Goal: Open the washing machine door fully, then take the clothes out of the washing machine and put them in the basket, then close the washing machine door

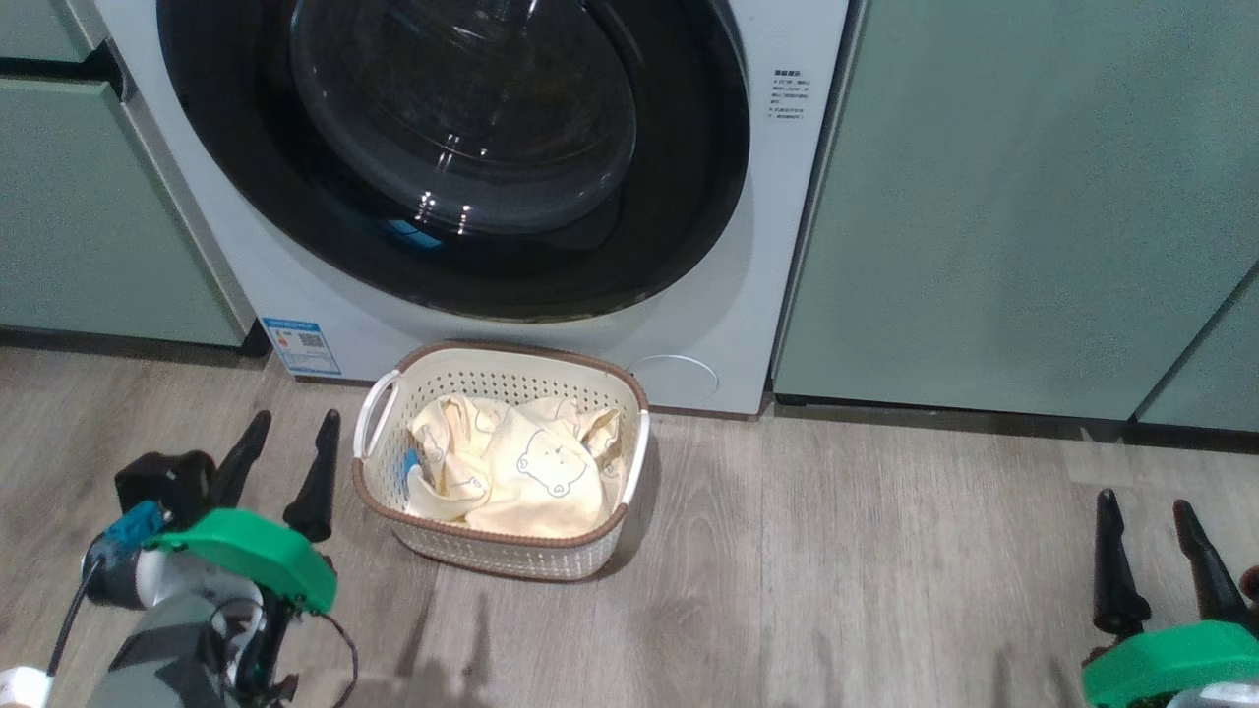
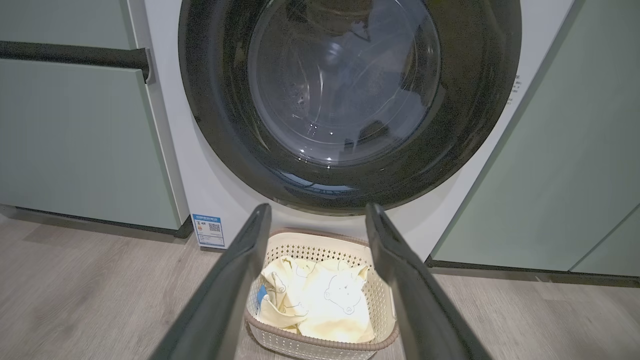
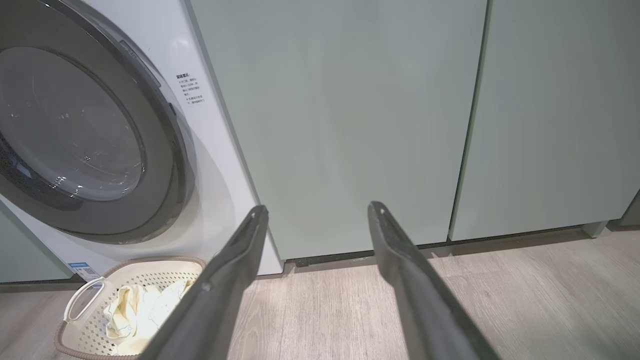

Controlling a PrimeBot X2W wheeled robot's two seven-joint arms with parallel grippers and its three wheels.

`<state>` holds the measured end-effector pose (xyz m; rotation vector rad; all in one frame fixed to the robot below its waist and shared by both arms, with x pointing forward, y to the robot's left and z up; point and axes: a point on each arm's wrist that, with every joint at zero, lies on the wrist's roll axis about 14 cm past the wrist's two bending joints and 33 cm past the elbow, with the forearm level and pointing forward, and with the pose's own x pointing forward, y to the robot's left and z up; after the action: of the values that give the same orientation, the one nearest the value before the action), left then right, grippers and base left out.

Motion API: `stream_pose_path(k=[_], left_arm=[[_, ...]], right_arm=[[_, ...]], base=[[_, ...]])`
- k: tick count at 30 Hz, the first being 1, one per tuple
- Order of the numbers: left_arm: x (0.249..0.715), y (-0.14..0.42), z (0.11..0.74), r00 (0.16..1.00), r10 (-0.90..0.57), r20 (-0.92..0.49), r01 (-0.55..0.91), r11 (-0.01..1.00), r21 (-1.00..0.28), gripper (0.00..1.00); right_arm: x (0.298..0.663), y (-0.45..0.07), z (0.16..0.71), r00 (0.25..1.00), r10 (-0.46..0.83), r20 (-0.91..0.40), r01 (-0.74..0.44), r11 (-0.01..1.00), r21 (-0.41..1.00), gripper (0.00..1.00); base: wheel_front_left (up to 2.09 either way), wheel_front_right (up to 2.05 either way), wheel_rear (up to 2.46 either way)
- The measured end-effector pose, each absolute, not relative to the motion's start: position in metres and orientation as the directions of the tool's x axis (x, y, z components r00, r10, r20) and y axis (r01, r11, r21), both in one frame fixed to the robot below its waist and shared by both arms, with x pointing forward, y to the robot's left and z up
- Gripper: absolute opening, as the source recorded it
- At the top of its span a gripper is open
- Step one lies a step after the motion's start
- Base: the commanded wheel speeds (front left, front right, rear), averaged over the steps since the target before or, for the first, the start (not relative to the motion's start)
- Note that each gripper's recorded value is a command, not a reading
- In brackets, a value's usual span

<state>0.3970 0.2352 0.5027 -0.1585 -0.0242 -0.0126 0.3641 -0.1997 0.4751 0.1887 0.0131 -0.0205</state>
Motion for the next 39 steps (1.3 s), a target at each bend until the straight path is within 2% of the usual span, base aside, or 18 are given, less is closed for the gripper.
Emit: stream_pose_path(k=[4, 5, 14, 39], left_arm=[[0.397, 0.233, 0.502, 1.000, -0.020, 0.022, 0.023, 0.988, -0.156, 1.00], [0.397, 0.231, 0.502, 0.999, -0.023, 0.023, 0.027, 0.987, -0.157, 0.00], [0.351, 0.210, 0.421, 0.977, -0.031, -0.211, -0.021, 0.971, -0.239, 0.00], [0.361, 0.209, 0.434, 0.981, 0.001, -0.195, -0.092, 0.883, -0.459, 0.00]], right_arm=[[0.365, -0.199, 0.475, 1.000, -0.017, -0.016, 0.019, 0.982, 0.187, 1.00], [0.365, -0.198, 0.475, 1.000, -0.015, -0.017, 0.018, 0.982, 0.187, 0.00], [0.326, -0.192, 0.410, 0.974, -0.016, -0.227, 0.069, 0.971, 0.227, 0.00], [0.333, -0.199, 0.416, 0.971, -0.059, -0.233, 0.161, 0.877, 0.452, 0.00]], base=[[0.00, 0.00, 0.00], [0.00, 0.00, 0.00], [0.00, 0.00, 0.00], [0.00, 0.00, 0.00]])
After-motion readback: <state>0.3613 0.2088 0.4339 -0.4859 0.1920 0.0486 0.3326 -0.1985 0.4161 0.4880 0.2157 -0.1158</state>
